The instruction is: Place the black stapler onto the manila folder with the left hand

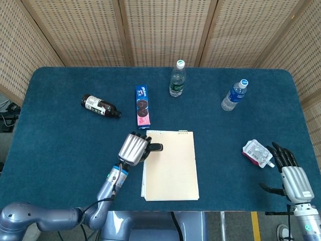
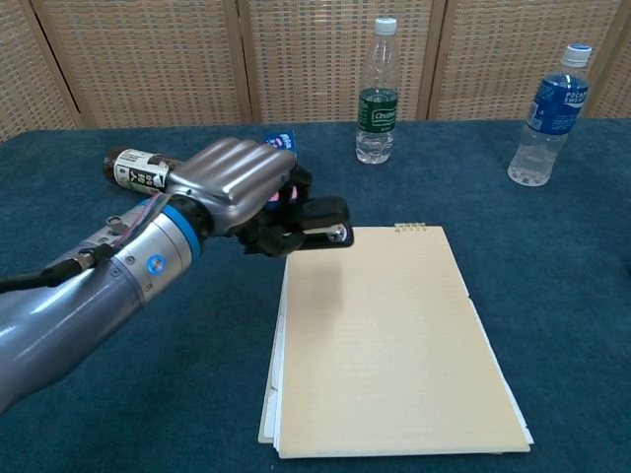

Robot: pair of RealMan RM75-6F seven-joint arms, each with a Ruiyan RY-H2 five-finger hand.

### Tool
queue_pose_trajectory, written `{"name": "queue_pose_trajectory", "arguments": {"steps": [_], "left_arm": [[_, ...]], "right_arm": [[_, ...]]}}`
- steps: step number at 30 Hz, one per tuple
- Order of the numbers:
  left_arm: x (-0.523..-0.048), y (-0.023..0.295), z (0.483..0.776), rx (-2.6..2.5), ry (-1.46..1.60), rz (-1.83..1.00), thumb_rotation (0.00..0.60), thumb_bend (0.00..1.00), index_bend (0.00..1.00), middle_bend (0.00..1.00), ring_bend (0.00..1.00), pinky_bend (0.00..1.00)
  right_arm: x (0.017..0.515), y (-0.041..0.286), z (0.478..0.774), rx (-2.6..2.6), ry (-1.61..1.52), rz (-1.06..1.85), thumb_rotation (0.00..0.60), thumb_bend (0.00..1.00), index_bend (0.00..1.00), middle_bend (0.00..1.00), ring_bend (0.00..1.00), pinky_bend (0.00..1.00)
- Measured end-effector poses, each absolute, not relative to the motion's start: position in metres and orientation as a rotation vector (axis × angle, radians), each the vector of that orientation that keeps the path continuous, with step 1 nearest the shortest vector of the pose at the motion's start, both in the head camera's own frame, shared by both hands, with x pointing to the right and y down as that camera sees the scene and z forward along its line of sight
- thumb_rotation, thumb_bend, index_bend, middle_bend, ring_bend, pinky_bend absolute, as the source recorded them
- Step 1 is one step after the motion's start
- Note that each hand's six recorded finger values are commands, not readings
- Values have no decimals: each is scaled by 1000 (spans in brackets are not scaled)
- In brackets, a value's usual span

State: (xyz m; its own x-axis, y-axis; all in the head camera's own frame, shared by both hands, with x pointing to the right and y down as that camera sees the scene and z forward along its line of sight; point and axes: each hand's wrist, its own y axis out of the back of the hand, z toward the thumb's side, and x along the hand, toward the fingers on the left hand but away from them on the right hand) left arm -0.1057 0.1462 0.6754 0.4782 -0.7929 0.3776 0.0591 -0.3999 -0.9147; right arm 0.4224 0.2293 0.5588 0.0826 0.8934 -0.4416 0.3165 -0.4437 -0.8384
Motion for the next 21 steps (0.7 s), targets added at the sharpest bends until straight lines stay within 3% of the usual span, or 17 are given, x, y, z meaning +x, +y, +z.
{"name": "queue_pose_trajectory", "arguments": {"steps": [10,21], "left_arm": [[-65,174,682,-1784,549,-1030,600,596,753,527,522,478],[-51,198,692,-1839,498,-1046,600,573,592,332,348,335]], "right_arm": [[428,226,555,-1830,-1231,1356,600,150,74,0,0,0],[430,225,551,-1828,-1259,1335,600,150,74,0,0,0]]}}
